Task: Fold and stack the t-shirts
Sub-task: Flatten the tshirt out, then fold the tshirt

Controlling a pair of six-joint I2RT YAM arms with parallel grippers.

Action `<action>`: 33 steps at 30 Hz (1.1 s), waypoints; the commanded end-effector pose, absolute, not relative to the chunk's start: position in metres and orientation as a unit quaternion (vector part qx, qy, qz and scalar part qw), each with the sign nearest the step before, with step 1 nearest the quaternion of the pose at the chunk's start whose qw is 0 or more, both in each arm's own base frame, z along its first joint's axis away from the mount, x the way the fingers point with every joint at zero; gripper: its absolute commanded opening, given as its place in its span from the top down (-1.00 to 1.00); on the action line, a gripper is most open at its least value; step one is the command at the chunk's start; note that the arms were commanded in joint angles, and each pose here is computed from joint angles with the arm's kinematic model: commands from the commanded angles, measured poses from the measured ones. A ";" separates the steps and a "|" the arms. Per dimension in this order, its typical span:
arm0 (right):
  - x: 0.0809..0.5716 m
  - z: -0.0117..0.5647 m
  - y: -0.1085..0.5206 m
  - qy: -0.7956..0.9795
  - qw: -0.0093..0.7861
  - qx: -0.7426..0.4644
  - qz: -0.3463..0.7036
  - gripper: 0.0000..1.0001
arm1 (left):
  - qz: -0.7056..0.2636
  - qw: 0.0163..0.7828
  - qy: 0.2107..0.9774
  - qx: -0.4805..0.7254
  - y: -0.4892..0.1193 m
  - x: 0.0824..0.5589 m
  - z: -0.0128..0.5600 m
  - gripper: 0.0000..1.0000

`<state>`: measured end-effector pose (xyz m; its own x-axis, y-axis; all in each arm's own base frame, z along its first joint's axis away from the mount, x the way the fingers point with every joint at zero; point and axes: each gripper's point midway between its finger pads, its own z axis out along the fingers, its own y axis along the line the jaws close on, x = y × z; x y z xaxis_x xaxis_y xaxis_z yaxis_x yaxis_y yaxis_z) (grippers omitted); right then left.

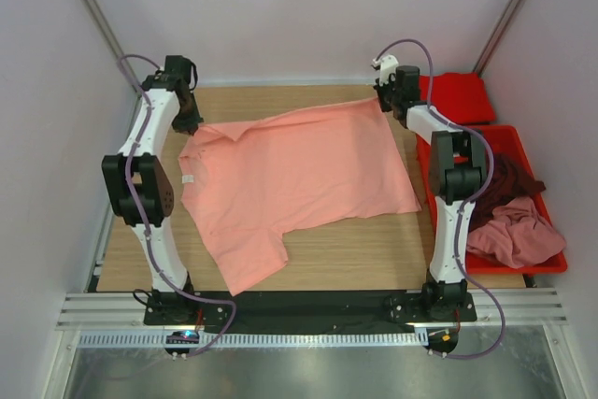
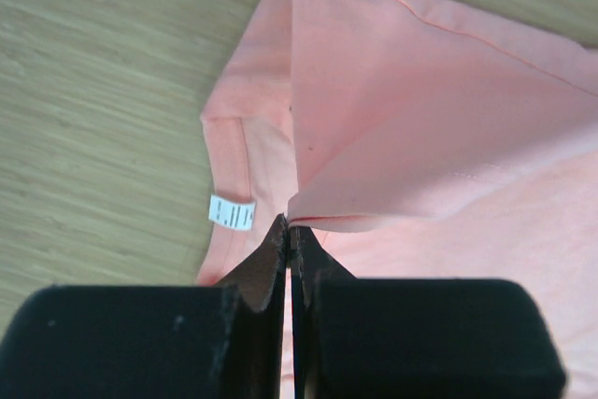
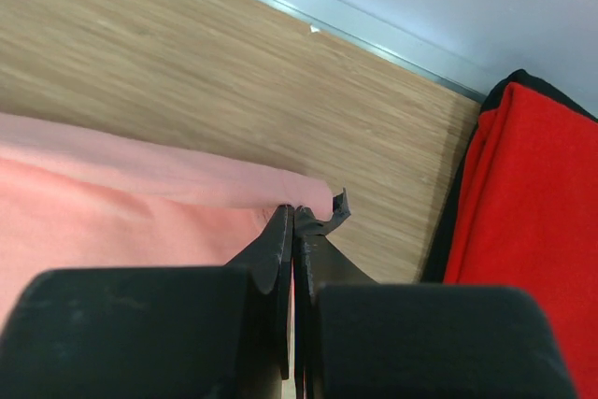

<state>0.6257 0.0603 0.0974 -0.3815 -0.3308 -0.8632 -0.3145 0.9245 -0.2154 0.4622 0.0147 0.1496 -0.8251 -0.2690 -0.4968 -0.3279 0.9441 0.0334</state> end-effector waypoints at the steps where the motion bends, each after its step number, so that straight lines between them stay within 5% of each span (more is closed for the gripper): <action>1: 0.619 0.160 0.061 0.783 0.574 -0.236 -0.041 0.98 | 0.036 0.247 0.954 -0.165 0.009 0.434 0.175 1.00; 15: 0.587 0.124 0.050 0.802 0.526 -0.269 -0.087 0.98 | 0.002 0.156 0.974 -0.163 -0.009 0.372 0.124 0.99; 33: 0.572 0.109 0.026 0.803 0.515 -0.261 -0.146 0.98 | 0.061 0.149 0.968 -0.194 0.010 0.346 0.110 1.00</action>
<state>0.5556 0.0322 0.0484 -0.4424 -0.5597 -0.7007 -0.3645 0.8261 -0.4298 0.3376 -0.0032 0.0855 -0.9146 -0.3448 -0.2114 -0.3579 0.9334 0.0261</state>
